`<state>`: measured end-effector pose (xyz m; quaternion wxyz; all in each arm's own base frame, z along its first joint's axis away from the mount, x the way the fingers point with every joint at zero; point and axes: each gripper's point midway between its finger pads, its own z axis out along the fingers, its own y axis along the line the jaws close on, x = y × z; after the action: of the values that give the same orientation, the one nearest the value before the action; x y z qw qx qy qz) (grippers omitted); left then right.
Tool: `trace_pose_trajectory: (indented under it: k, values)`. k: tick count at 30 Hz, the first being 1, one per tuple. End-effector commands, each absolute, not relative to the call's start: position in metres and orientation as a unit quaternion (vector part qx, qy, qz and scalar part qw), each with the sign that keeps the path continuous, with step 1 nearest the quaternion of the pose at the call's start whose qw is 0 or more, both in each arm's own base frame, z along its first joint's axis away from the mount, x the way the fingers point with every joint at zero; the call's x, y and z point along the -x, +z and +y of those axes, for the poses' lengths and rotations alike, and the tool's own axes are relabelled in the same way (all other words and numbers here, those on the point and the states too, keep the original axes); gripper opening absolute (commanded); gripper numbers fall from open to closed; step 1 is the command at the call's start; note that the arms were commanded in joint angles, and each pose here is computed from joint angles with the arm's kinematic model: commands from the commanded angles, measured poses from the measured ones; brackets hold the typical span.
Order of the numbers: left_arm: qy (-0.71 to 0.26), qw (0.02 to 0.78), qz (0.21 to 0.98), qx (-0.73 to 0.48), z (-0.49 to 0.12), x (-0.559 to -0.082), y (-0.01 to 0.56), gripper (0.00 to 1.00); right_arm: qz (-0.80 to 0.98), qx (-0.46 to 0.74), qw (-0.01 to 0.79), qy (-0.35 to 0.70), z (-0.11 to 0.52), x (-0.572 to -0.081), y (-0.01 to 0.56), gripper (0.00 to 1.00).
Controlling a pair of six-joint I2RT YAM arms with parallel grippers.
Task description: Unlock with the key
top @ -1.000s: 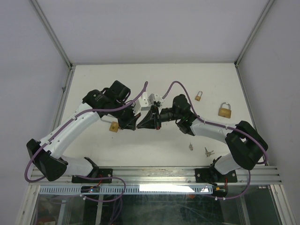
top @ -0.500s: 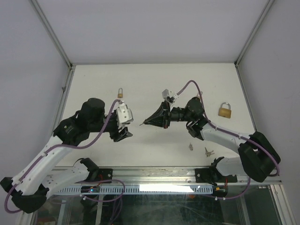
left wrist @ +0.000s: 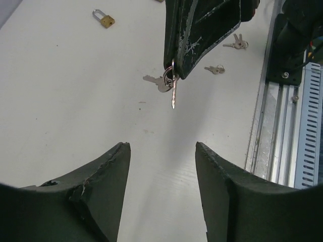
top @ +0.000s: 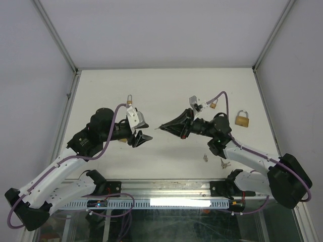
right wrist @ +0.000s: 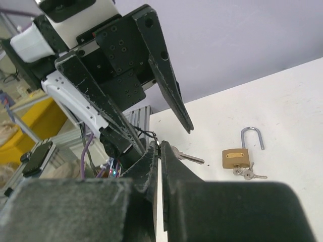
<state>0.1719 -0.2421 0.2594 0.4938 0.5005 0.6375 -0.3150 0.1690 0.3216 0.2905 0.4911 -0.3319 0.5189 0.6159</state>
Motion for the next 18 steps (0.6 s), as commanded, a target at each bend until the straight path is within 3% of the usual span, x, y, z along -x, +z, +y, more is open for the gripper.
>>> trace_pose_trajectory:
  k: [1, 4, 8, 13, 18]
  values:
    - [-0.354, 0.549, 0.619, -0.437, -0.252, -0.184, 0.295, 0.65, 0.476, 0.254, 0.545, 0.642, 0.310, -0.178, 0.329, 0.00]
    - [-0.364, 0.498, 0.675, -0.406, -0.247, -0.199, 0.280, 0.81, 0.489, 0.225, 0.561, 0.629, 0.304, -0.188, 0.331, 0.00]
    - [-0.364, 0.435, 0.764, -0.307, -0.205, -0.259, 0.263, 0.98, 0.550, 0.212, 0.585, 0.557, 0.293, -0.209, 0.321, 0.00]
    - [-0.267, 0.376, 0.864, -0.204, -0.144, -0.368, 0.221, 0.99, 0.610, 0.183, 0.603, 0.481, 0.267, -0.232, 0.302, 0.00]
    - [-0.174, 0.355, 0.914, -0.091, -0.114, -0.447, 0.184, 0.99, 0.653, 0.186, 0.609, 0.410, 0.252, -0.246, 0.284, 0.00]
